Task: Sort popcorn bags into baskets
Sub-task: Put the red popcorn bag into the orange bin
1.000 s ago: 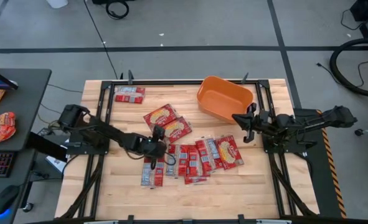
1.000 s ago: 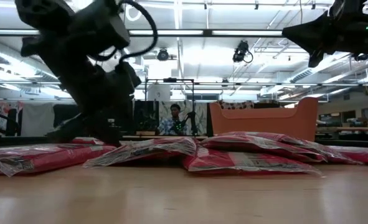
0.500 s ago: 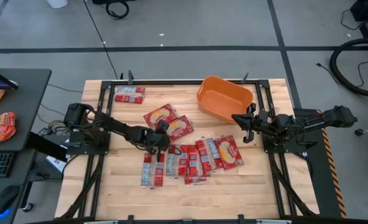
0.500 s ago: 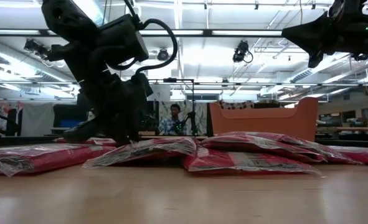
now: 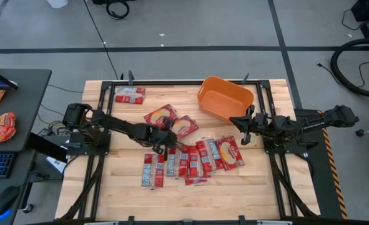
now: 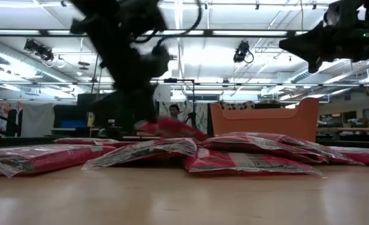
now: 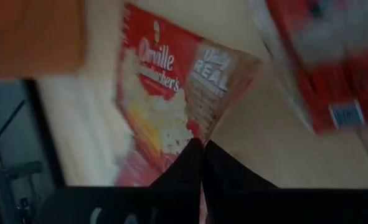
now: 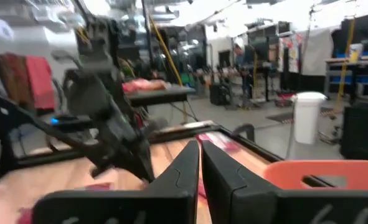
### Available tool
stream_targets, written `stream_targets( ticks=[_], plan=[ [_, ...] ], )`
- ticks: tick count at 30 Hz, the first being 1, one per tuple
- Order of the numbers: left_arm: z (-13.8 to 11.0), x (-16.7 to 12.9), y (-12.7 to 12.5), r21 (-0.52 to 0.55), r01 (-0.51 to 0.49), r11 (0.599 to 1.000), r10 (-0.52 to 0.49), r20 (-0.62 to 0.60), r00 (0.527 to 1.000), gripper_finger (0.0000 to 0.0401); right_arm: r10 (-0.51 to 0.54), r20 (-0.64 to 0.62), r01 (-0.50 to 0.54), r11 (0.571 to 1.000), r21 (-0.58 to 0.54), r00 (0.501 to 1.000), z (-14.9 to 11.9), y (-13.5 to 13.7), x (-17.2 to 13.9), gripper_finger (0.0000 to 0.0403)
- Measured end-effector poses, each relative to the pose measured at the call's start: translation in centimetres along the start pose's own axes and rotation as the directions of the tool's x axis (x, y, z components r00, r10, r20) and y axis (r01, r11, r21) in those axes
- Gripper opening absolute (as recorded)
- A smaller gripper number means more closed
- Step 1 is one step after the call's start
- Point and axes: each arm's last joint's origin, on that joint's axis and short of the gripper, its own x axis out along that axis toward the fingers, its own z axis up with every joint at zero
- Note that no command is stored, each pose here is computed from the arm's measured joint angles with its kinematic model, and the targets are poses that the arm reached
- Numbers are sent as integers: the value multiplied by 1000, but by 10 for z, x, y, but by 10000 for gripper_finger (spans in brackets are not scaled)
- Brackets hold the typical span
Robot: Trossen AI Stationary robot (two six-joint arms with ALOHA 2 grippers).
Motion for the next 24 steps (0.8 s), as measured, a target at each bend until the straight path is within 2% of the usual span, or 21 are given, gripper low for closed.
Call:
stream_targets(
  ticks=[7,11,14,18,24],
  plan=[
    [24,-21,48,-84,-21,996,25,37,999,4,-47,-63,44,998,-49,997,-4,2,7,25],
    [38,-36,73,-92,-48,995,57,97,994,3,-102,-59,98,993,-63,993,-4,1,8,25],
    [45,-45,89,-69,-69,995,79,142,987,3,-178,-30,175,981,-77,984,-1,-2,7,25],
    [54,-53,108,-35,-156,987,160,225,961,3,-237,3,236,968,-89,971,4,-3,5,25],
    [57,-52,133,-2,-268,964,250,365,897,2,-199,42,203,974,-103,979,10,0,1,25]
  ],
)
